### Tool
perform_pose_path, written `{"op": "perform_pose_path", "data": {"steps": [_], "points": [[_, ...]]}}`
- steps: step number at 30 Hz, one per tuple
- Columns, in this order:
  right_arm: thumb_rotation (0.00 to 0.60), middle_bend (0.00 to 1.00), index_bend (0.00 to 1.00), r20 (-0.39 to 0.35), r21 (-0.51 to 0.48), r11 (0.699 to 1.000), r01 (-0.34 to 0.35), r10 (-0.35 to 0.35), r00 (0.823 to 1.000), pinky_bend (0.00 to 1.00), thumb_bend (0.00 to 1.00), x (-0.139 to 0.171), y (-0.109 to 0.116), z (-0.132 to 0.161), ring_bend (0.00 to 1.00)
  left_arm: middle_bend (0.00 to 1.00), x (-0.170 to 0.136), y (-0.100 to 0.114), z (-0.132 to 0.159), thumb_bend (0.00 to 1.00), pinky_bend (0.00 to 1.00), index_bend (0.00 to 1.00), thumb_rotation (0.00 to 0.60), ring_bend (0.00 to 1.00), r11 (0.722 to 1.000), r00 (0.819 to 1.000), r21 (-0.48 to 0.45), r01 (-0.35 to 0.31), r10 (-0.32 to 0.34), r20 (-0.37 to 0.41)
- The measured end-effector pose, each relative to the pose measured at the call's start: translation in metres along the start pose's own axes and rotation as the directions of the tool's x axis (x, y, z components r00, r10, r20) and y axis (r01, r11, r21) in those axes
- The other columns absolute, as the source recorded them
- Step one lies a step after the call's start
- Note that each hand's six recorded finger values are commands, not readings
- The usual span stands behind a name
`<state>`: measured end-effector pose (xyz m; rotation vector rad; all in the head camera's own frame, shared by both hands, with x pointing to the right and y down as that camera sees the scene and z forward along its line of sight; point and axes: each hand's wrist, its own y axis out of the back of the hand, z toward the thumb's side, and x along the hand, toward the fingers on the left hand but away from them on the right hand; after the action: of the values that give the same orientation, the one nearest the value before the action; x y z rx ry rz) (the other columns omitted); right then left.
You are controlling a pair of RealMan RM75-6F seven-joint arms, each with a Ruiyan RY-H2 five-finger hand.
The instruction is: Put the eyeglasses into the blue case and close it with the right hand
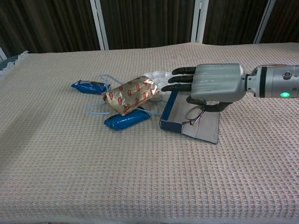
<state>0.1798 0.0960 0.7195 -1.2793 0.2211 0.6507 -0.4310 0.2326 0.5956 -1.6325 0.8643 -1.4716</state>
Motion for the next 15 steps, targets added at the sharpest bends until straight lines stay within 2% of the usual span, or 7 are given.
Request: {"op": "perform_pose_path", "data": {"steps": [9,11,13,15], "points": [[0.600,0.07,0.73,-0.013,-0.003,1.000,-0.001,0.001,1.000,0.00,0.70,-0.024,0.001,0.012,0.00,0.00,0.002,-0.001,-0.002,0.39,0.10,0.00,0.600,0.00,1.000,1.000,-0.002,0.005,-0.005,-0.007],[0.600,0.07,0.70,-0.014,-0.005,1.000,0.003,-0.003,1.000,0.00,0.70,-0.028,0.002,0.014,0.00,0.00,0.003,-0.001,-0.002,0.38,0.10,0.00,0.600,0.00,1.000,1.000,-0.003,0.006,-0.006,-0.006],[0.600,0.07,0.64,-0.008,0.001,1.000,0.009,-0.009,1.000,0.00,0.70,-0.030,0.003,0.014,0.00,0.00,0.002,0.000,-0.002,0.38,0.10,0.00,0.600,0.00,1.000,1.000,-0.004,0.006,-0.006,-0.005],[0.600,0.07,0.57,0.000,0.003,1.000,0.019,-0.019,1.000,0.00,0.64,-0.032,0.004,0.013,0.00,0.00,0.002,0.000,-0.002,0.39,0.10,0.00,0.600,0.00,1.000,1.000,-0.006,0.005,-0.005,-0.003]]}}
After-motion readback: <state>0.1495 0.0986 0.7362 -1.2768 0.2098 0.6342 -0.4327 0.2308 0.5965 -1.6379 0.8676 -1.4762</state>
